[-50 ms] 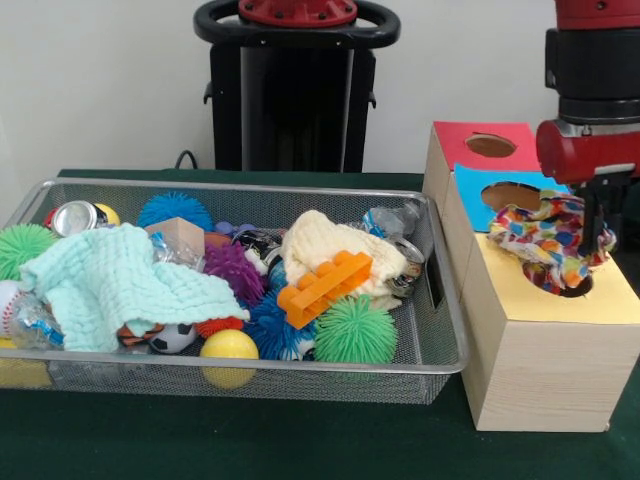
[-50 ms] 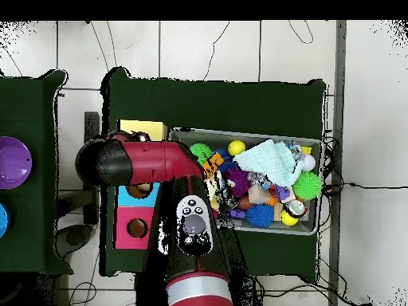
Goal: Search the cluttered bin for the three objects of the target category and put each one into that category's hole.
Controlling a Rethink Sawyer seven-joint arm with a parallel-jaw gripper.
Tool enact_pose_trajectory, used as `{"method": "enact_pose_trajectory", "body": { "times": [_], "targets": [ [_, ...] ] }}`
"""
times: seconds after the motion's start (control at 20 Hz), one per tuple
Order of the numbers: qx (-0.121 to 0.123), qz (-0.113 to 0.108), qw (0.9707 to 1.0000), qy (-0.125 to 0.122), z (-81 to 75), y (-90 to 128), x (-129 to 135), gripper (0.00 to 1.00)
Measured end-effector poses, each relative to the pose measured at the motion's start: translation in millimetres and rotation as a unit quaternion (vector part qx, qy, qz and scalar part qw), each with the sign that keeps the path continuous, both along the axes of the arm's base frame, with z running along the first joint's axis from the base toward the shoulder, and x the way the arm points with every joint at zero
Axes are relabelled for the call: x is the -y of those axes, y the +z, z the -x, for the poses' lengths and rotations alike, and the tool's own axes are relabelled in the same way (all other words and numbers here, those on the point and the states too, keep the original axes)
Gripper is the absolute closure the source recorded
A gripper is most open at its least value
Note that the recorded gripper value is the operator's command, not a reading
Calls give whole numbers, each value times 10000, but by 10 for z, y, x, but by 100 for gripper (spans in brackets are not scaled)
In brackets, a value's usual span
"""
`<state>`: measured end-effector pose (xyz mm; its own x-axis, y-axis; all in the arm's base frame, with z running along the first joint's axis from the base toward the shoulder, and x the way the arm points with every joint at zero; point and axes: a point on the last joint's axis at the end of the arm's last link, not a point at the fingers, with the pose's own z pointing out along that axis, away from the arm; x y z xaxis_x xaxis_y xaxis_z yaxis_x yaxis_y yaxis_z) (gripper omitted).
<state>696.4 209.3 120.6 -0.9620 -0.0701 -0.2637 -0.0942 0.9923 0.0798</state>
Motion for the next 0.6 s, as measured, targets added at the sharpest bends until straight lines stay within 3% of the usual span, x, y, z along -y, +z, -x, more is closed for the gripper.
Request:
{"method": "enact_pose_trajectory", "body": {
  "times": [0.6],
  "targets": [
    [-10, 324, 9995, -64, 33, 44, 288, 100]
  ]
}}
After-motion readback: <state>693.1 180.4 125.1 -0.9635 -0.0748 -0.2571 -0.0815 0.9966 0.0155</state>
